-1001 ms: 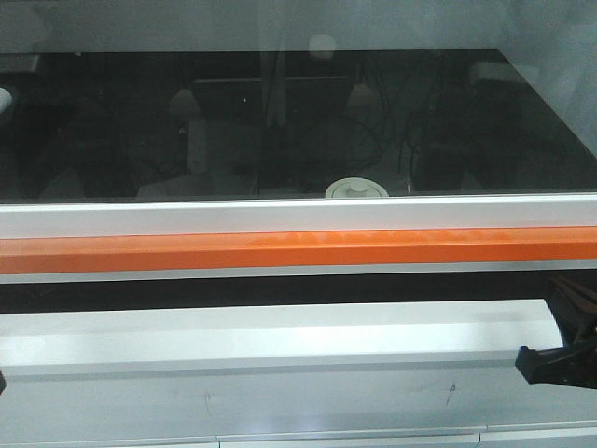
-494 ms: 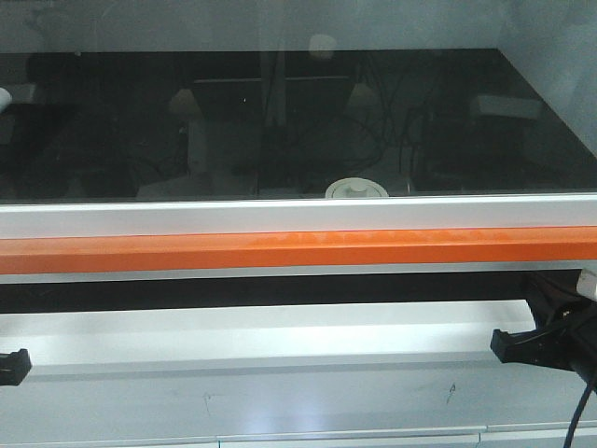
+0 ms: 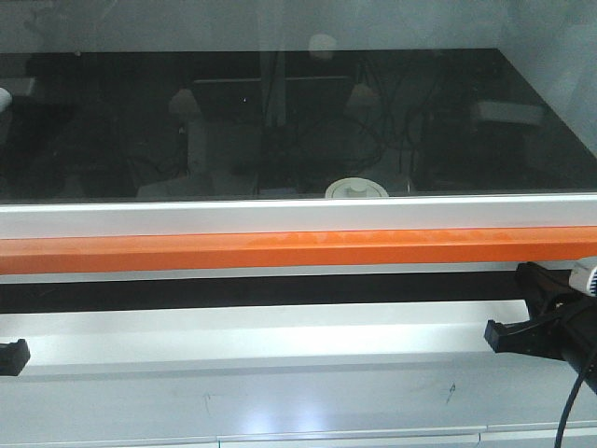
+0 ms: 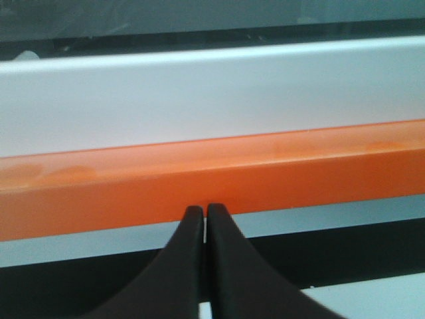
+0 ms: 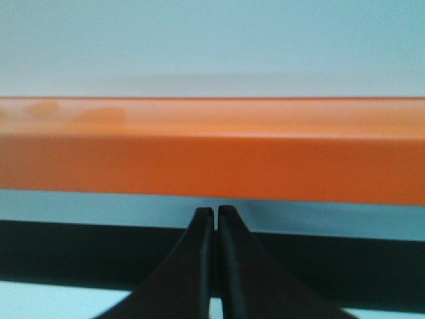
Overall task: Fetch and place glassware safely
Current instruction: 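Raise both grippers up under the orange sash handle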
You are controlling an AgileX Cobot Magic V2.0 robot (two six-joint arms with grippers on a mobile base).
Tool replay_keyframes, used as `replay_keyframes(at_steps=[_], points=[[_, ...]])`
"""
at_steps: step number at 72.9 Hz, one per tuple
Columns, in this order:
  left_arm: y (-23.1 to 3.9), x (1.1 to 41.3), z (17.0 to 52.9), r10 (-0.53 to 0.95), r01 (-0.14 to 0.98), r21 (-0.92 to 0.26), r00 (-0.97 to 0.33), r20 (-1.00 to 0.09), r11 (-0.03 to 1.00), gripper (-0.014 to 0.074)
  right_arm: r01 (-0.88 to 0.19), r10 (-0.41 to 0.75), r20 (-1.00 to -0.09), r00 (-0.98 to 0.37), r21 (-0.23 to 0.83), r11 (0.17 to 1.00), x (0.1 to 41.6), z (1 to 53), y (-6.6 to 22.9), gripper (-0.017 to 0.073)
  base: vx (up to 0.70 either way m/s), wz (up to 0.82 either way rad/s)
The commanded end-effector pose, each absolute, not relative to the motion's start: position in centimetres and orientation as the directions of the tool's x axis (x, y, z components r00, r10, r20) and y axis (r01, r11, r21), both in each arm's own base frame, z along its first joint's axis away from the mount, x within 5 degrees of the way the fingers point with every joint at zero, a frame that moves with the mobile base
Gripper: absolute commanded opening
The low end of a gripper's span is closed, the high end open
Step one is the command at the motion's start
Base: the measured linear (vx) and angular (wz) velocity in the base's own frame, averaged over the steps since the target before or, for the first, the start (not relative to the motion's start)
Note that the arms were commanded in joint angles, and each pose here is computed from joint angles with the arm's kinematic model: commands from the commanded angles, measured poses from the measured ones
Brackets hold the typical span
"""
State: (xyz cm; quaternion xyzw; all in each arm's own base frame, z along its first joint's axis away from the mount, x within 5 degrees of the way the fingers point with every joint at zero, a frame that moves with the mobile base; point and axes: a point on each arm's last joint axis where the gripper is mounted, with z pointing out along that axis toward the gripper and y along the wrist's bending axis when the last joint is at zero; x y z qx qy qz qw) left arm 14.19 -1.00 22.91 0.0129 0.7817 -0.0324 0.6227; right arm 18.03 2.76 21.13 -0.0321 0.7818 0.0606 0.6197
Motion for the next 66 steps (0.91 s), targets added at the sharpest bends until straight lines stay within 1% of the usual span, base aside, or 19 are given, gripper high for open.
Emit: replay_keyframes(at_steps=[1,24,50,66], points=[[-1.0,14.7,24.4,-0.035,0.060,-0.042,-0.123,-0.992,0.997,-0.0007,-0.138,0.030,-0.995,-0.096,0.044,0.989,18.6,22.9,2.9,-0.0001,0.00,0.00],[-1.1,15.7,23.3,-0.030,0.057,-0.041,-0.187,-0.982,0.998,-0.0007,-0.138,0.031,-0.995,-0.092,0.043,0.989,18.6,22.9,2.9,-0.0001,0.00,0.00],[-1.1,16.7,23.1,-0.031,0.056,-0.040,-0.144,-0.989,0.998,-0.0007,-0.138,0.031,-0.995,-0.092,0.043,0.989,18.6,22.9,2.9,-0.0001,0.00,0.00],[-1.2,17.2,22.8,-0.031,0.055,-0.039,-0.142,-0.989,0.998,-0.0007,-0.138,0.032,-0.997,-0.076,0.043,0.989,18.6,23.0,2.9,-0.0001,0.00,0.00]])
